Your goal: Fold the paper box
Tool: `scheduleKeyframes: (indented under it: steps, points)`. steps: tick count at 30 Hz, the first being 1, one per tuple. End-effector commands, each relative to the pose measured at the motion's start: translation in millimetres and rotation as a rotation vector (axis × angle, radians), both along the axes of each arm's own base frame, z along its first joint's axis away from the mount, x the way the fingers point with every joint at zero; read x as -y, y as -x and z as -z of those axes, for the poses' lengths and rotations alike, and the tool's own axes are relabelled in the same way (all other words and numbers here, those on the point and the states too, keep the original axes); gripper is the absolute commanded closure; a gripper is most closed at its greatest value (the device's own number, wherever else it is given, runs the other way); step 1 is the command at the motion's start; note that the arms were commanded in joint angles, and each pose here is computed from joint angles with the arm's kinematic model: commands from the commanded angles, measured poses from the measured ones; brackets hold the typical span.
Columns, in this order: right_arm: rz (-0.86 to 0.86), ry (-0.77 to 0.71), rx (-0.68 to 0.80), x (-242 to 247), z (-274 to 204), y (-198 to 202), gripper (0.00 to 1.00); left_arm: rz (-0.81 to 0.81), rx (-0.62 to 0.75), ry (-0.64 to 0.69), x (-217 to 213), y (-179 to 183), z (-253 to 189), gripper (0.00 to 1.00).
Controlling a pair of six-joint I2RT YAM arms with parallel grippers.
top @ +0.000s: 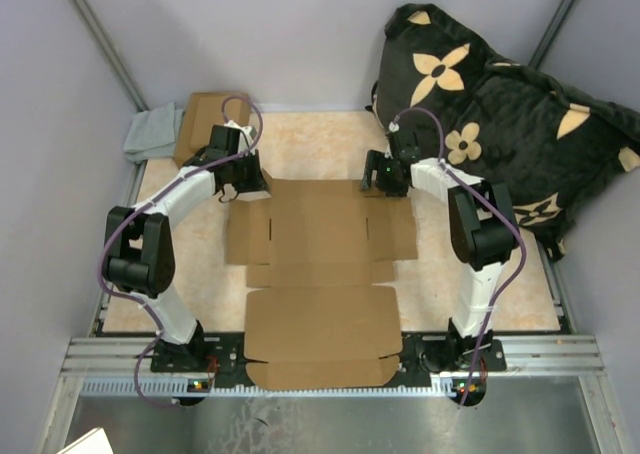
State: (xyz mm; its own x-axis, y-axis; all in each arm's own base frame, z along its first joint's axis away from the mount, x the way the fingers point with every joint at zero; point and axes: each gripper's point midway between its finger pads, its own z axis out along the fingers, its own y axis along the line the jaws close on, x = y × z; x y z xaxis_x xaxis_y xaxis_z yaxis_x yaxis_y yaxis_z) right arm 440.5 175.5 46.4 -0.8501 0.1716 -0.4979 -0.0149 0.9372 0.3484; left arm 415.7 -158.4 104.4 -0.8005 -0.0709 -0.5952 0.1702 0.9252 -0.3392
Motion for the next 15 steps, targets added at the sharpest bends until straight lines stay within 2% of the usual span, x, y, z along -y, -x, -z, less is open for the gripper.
scheduleKeyframes:
  steps: [1,6,15]
  points:
    - [-0.028,-0.076,0.036,-12,-21,5,0.24,-0.005,0.016,0.008,3,-2,-3,1.00]
    - [-0.034,-0.096,0.063,-15,-30,3,0.32,-0.009,0.010,0.012,4,-3,0,1.00]
    - [-0.011,-0.080,0.130,-12,-54,-14,0.53,-0.028,-0.002,0.000,2,-8,7,1.00]
